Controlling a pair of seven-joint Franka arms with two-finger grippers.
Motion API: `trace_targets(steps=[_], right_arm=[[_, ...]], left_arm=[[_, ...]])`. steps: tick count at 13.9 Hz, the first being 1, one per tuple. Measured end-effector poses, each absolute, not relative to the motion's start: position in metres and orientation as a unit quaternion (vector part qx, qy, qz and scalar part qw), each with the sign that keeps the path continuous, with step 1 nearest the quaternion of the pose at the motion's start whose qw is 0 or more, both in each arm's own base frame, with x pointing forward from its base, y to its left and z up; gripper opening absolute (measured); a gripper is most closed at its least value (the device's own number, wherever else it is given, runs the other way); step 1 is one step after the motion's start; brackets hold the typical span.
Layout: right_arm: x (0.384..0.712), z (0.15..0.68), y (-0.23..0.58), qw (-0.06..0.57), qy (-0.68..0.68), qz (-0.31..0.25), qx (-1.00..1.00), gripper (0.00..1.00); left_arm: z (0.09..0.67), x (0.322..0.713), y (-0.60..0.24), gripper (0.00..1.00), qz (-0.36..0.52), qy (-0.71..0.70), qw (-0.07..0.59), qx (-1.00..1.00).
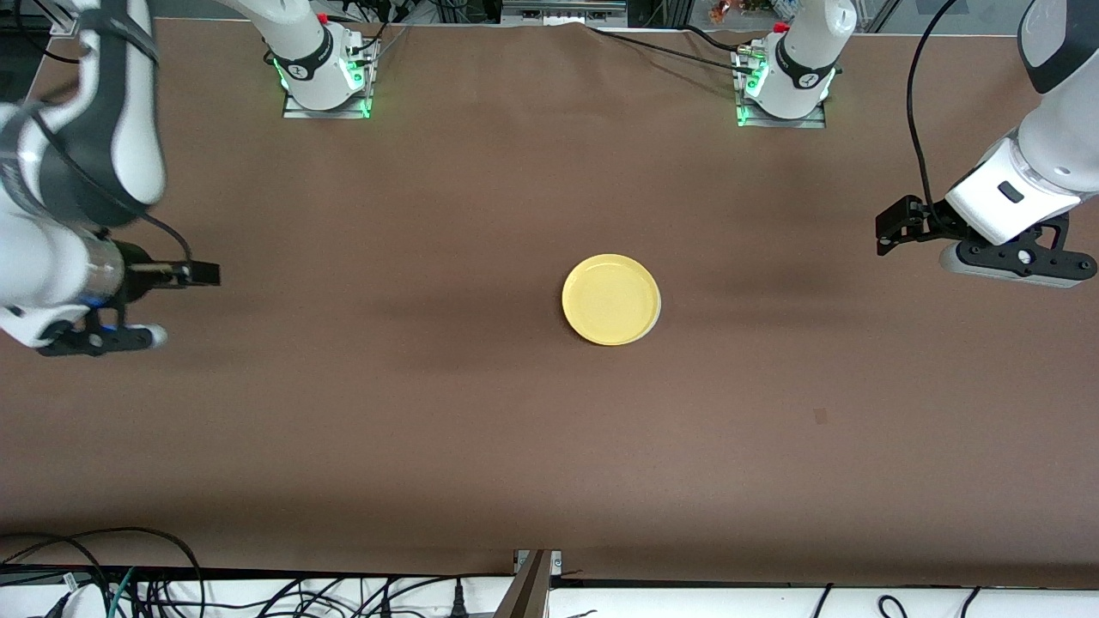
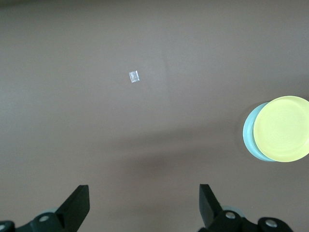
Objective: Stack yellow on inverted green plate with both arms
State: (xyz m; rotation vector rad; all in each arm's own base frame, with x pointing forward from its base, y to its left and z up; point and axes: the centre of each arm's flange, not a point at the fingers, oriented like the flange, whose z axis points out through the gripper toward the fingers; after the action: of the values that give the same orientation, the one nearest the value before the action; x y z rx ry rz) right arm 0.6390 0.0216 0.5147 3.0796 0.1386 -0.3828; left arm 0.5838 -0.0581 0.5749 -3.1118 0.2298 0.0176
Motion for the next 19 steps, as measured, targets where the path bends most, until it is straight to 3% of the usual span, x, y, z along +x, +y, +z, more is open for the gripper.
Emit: trace_targets(steps=[7,11,19], right_arm=[[0.551,0.645,-0.029,-0.028,0.030,-0.044,0.998,1.00],[0.535,0.641,-0.020,0.025,0.046,-0.059,0.997,1.00],[0.538,0.626,-0.018,0.019,0.046,-0.074,0.996,1.00]], left_arm=[[0.575,0.584,-0.057,1.00,0.006,0.076,0.011,-0.997],[0.575,0.584,-0.057,1.00,0.006,0.076,0.011,-0.997],[0.575,0.584,-0.055,1.00,0.006,0.075,0.011,-0.997]])
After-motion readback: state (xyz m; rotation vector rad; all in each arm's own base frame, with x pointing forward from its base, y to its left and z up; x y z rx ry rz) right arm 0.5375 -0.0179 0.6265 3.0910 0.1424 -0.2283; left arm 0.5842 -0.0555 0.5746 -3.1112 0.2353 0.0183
